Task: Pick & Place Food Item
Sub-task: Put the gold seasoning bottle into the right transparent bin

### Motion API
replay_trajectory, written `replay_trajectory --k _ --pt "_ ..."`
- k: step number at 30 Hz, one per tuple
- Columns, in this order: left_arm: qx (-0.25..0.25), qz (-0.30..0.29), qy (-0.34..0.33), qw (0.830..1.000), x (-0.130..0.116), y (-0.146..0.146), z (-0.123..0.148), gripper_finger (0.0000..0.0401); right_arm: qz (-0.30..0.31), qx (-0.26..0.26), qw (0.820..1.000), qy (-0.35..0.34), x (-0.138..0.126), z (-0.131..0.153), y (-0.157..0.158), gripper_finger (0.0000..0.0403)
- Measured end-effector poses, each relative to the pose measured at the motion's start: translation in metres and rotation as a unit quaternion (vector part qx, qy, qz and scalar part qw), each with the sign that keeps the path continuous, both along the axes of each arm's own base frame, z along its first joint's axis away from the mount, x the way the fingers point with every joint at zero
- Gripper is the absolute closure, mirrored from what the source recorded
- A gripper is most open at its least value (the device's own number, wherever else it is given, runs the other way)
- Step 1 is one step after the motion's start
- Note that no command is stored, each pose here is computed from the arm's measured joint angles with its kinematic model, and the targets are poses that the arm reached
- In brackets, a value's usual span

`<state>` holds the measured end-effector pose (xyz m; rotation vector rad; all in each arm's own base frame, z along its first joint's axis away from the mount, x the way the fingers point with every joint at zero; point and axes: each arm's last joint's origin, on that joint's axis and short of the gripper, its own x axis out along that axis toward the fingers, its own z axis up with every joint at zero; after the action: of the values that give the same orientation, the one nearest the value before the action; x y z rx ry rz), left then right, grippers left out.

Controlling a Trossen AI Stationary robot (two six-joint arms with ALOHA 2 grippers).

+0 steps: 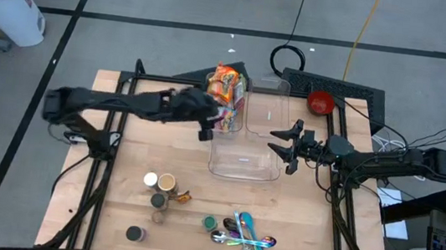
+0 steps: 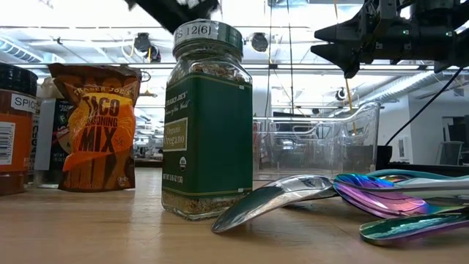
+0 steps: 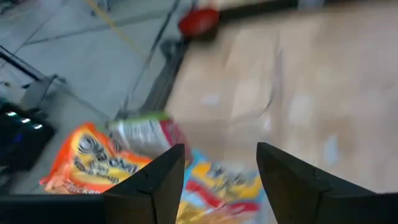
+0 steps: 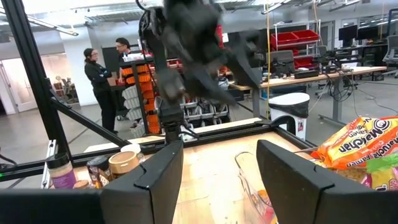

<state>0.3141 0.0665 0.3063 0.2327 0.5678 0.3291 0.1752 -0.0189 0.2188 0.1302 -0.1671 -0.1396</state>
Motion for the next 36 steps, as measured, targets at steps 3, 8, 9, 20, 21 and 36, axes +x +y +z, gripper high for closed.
replay_trajectory --k 3,8,9,20,21,36 --pt "-0.049 -0.007 -0.059 0.997 -0.023 -0.016 0.029 0.0194 0.0 0.0 1.0 0.0 0.0 0.0 0.0 0.0206" --pt "-0.114 -0.05 -0.115 0.985 -0.06 -0.039 0.062 0.0198 0.0 0.0 1.0 0.0 0.0 0.0 0.0 0.0206" --pt "-0.125 -0.06 -0.119 0.983 -0.065 -0.043 0.065 0.0198 0.0 0.0 1.0 0.0 0.0 0.0 0.0 0.0206" --pt "-0.209 -0.094 -0.001 0.973 -0.078 -0.08 0.046 0.0203 0.0 0.0 1.0 0.002 0.0 0.0 0.0 0.0206" --pt "-0.222 -0.095 0.018 0.97 -0.077 -0.085 0.041 0.0205 0.001 0.001 1.0 0.003 0.0 -0.001 0.0 0.0206" --pt "-0.315 -0.005 0.229 0.921 -0.068 -0.139 -0.017 0.0213 0.001 0.002 1.0 0.007 0.0 -0.001 0.0 0.0206"
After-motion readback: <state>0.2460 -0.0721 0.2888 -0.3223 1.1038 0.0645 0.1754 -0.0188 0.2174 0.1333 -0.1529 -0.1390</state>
